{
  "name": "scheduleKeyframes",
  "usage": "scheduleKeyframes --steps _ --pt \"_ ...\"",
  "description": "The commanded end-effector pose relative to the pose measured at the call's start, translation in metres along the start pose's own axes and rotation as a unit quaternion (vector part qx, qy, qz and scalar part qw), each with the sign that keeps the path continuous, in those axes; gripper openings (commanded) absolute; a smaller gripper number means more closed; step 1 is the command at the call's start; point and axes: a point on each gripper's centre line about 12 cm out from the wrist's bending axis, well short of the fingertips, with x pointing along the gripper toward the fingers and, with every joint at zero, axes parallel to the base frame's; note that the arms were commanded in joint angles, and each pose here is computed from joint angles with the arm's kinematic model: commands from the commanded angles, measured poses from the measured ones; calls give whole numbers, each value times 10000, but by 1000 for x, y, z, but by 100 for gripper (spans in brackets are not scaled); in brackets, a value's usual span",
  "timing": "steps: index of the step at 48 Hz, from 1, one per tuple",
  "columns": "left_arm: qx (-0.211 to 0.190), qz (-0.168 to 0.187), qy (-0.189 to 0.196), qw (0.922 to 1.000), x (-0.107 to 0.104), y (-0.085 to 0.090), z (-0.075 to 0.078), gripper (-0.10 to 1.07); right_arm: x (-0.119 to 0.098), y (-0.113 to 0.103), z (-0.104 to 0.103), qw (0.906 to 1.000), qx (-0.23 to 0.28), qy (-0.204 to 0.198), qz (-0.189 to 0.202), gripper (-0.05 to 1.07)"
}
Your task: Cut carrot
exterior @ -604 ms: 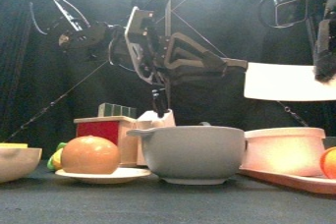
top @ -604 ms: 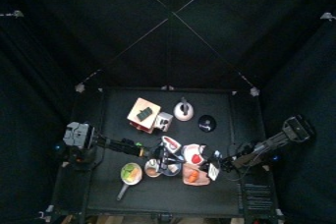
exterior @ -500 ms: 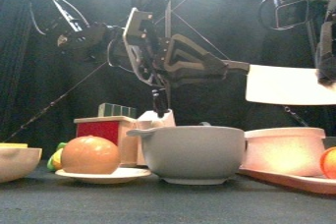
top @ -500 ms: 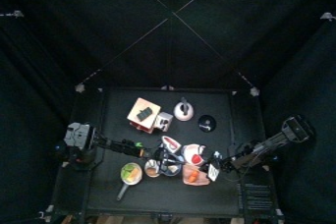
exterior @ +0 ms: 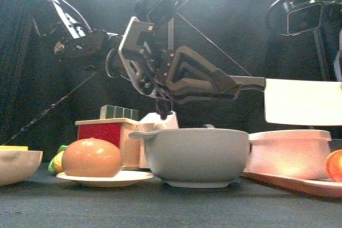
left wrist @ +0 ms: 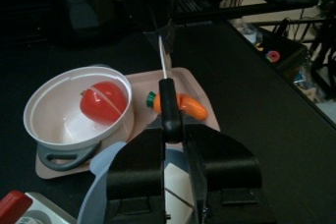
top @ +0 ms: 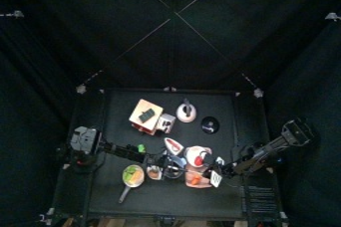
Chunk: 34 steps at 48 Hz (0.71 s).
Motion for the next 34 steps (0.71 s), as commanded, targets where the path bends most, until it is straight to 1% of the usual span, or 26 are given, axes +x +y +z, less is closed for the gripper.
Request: scheduleKeyframes --steps 1,11,19,34 --pt "107 -130 14 9999 1 -10 5 35 0 5 -3 10000 -7 54 31 25" --pt "130 -162 241 9995 3 -14 2 35 5 12 -9 9998 -143 166 10 25" --pt "138 -157 341 9992 5 -14 3 35 10 12 -13 9996 -156 235 -55 25" --pt "140 -137 494 9986 5 -13 0 35 10 12 -13 9996 -158 239 -61 25"
